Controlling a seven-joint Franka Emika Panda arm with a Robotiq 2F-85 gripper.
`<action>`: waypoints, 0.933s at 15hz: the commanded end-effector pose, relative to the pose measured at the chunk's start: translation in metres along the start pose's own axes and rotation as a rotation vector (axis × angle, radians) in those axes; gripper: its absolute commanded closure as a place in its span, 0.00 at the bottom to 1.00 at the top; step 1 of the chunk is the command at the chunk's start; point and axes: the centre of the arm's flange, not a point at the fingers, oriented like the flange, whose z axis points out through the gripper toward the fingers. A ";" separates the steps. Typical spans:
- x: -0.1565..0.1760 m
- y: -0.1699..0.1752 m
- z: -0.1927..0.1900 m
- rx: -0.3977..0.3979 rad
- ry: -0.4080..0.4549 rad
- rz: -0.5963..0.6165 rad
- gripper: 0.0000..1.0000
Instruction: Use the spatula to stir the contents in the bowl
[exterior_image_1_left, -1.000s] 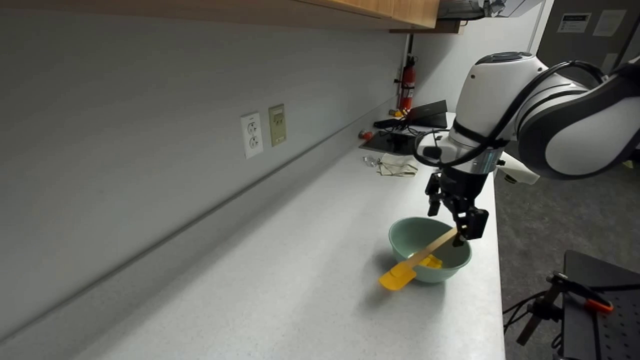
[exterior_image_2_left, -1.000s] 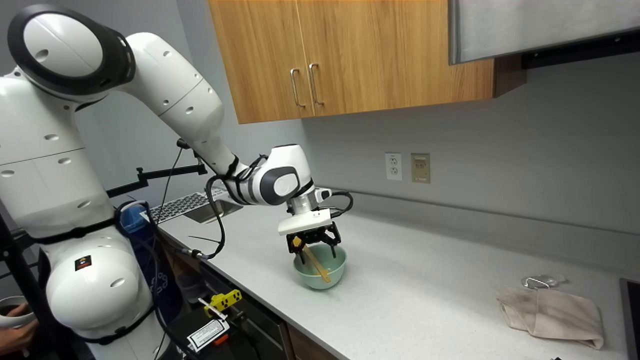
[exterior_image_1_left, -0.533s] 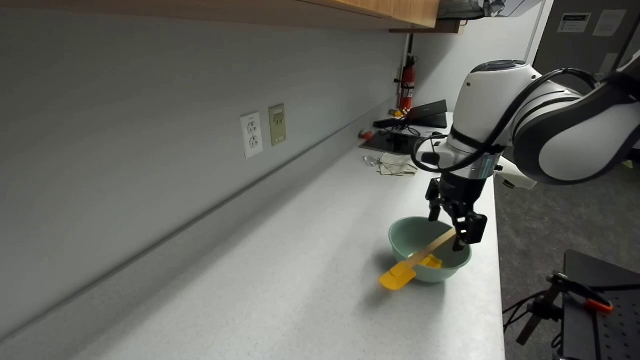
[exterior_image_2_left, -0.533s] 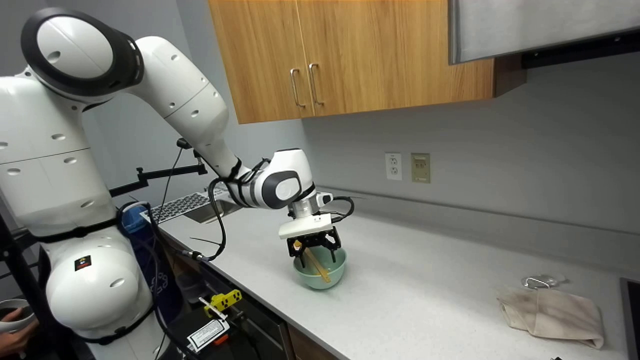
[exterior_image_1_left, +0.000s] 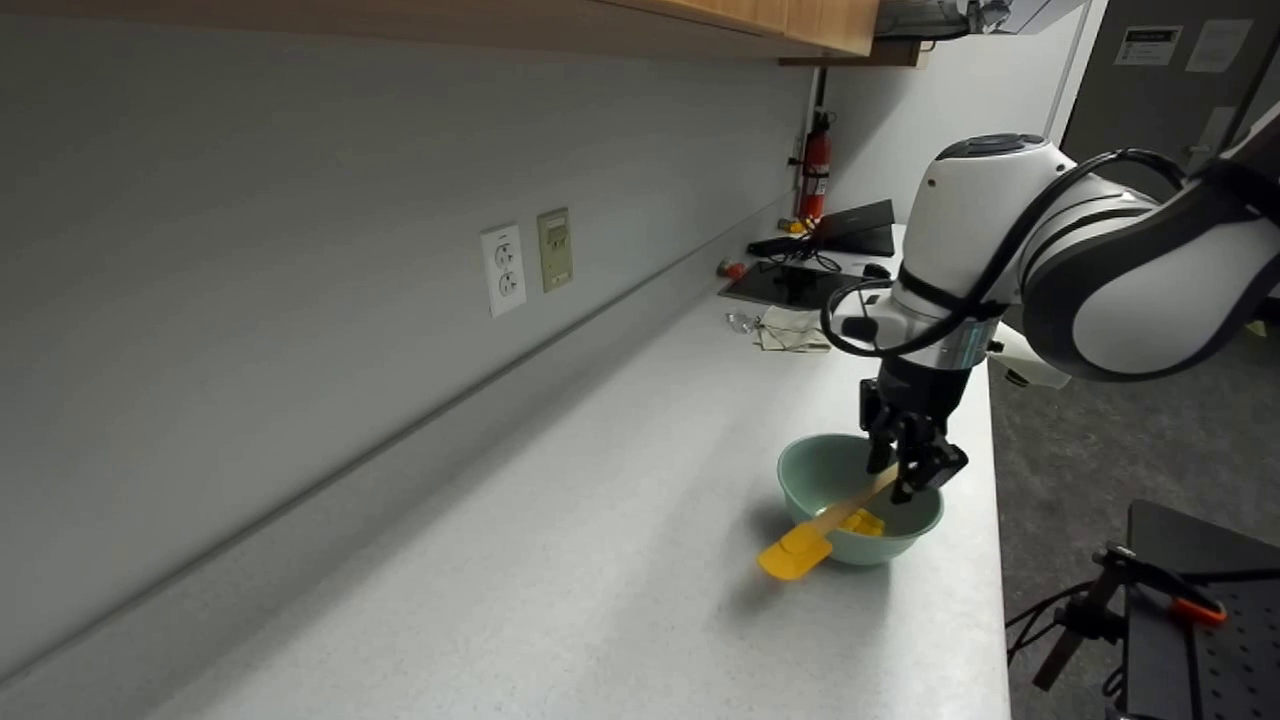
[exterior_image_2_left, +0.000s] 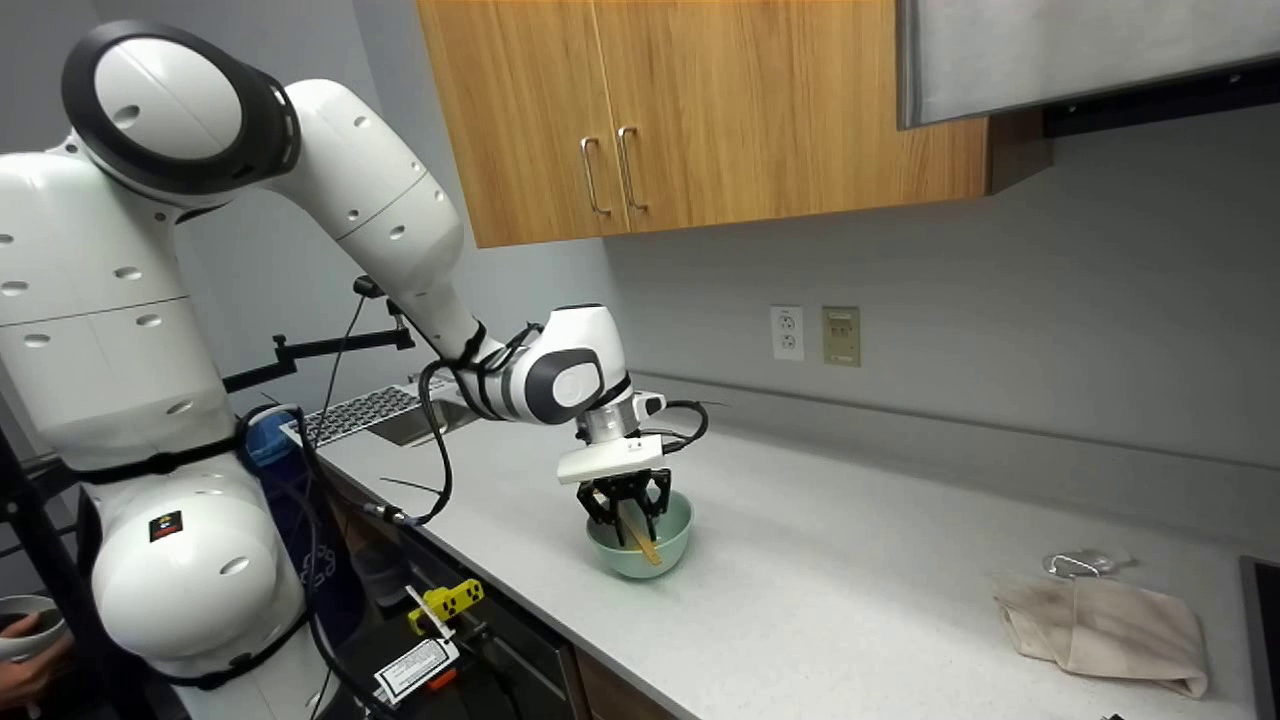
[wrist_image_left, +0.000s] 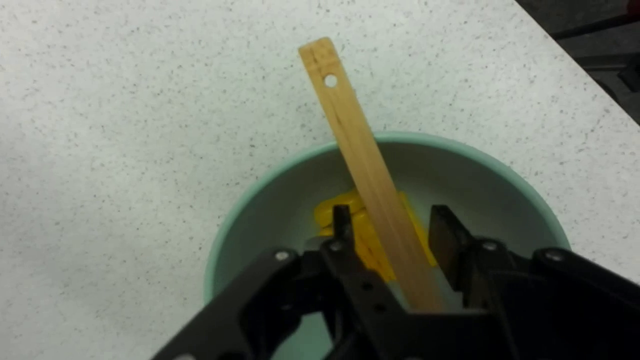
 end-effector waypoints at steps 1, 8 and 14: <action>0.003 0.000 0.002 -0.009 0.009 -0.001 0.85; 0.006 -0.006 -0.016 -0.034 0.026 -0.029 0.96; -0.003 -0.025 -0.065 -0.089 -0.022 -0.069 0.96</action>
